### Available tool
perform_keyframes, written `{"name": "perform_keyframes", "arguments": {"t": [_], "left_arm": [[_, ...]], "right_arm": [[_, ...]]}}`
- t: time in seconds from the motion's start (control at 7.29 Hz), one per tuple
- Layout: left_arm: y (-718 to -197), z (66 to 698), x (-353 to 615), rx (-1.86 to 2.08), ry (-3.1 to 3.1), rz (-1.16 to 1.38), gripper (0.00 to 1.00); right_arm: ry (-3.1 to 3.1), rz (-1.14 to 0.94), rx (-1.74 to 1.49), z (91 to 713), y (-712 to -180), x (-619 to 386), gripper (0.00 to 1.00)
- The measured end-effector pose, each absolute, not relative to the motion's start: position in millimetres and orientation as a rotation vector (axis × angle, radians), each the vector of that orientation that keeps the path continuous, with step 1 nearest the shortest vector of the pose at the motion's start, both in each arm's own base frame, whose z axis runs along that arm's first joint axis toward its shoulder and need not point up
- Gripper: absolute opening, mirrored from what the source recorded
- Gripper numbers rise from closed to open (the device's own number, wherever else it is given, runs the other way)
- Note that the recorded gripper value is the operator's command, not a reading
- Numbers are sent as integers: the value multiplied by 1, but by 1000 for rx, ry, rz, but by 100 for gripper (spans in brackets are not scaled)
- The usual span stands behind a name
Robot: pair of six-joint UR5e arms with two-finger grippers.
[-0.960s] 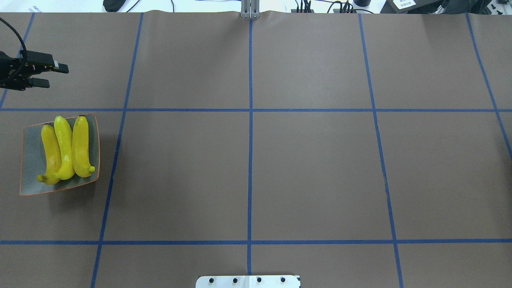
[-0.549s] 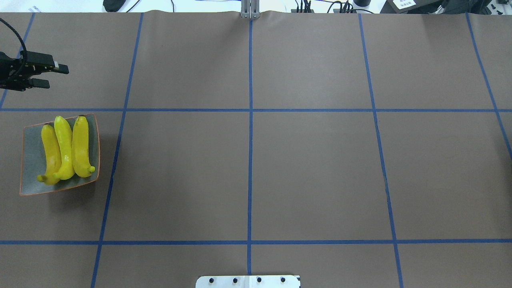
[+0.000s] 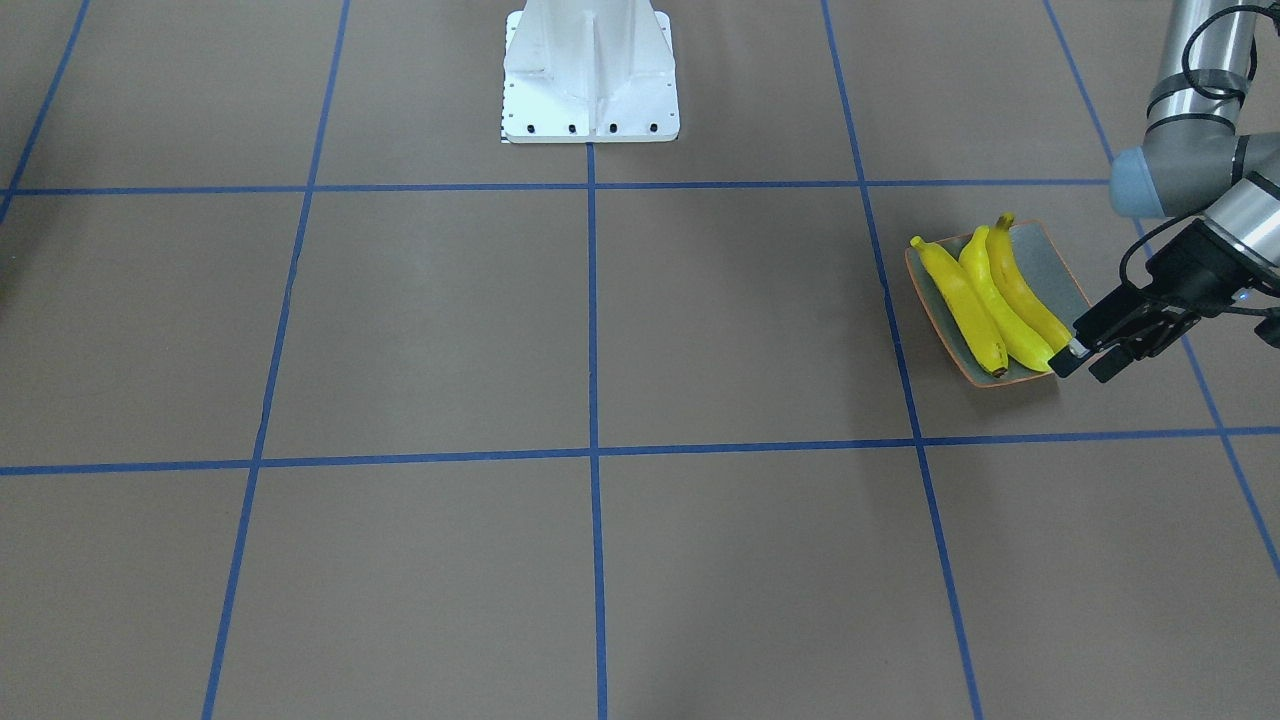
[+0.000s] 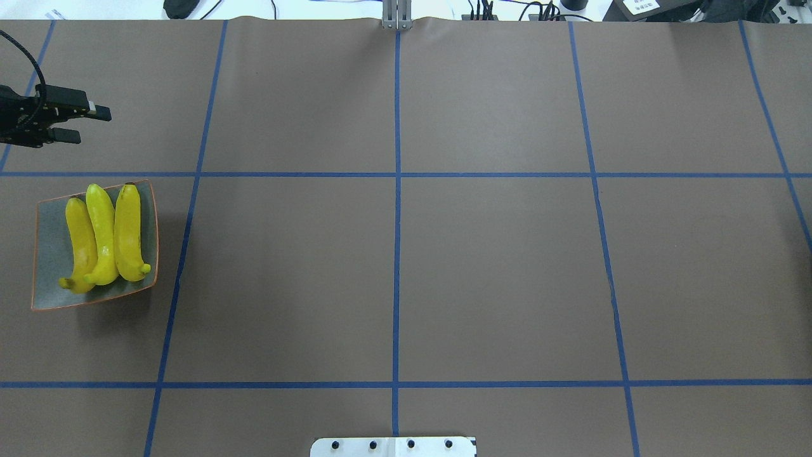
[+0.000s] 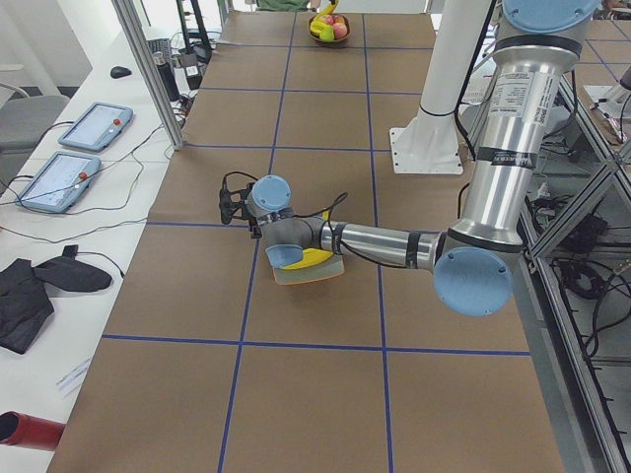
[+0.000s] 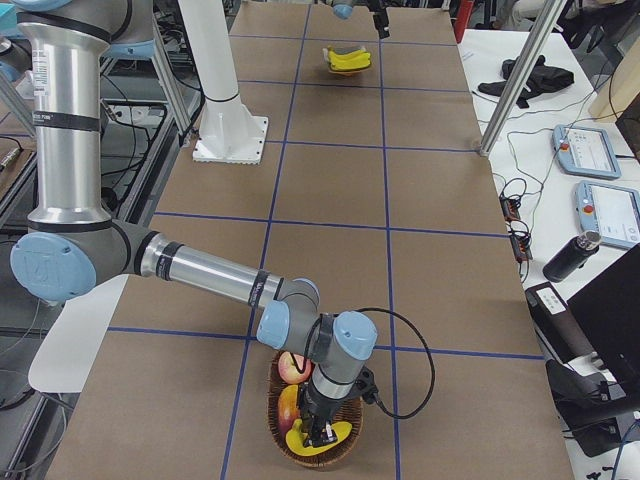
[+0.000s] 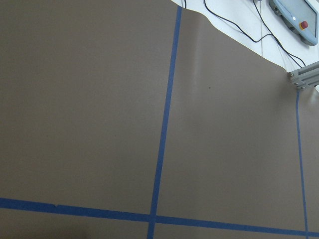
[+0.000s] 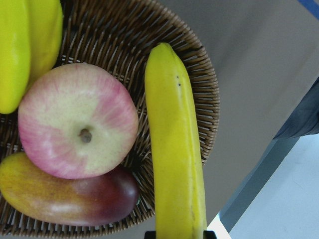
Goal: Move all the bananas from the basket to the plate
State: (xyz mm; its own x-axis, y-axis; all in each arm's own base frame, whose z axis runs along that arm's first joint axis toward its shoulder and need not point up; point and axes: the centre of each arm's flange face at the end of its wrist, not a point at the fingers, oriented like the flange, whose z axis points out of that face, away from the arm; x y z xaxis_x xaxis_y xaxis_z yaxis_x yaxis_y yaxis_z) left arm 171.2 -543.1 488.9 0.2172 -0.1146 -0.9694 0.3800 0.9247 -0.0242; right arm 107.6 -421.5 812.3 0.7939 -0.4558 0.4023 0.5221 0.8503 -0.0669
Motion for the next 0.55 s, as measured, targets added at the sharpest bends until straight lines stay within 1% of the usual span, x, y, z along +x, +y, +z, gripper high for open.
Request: {"name": "perform_keyframes", "arguments": {"t": [0.55], "left_arm": [[-543, 487, 172, 239, 1312, -346, 100]], "right_arm": [[-420, -515, -211, 830, -406, 105, 0]]}}
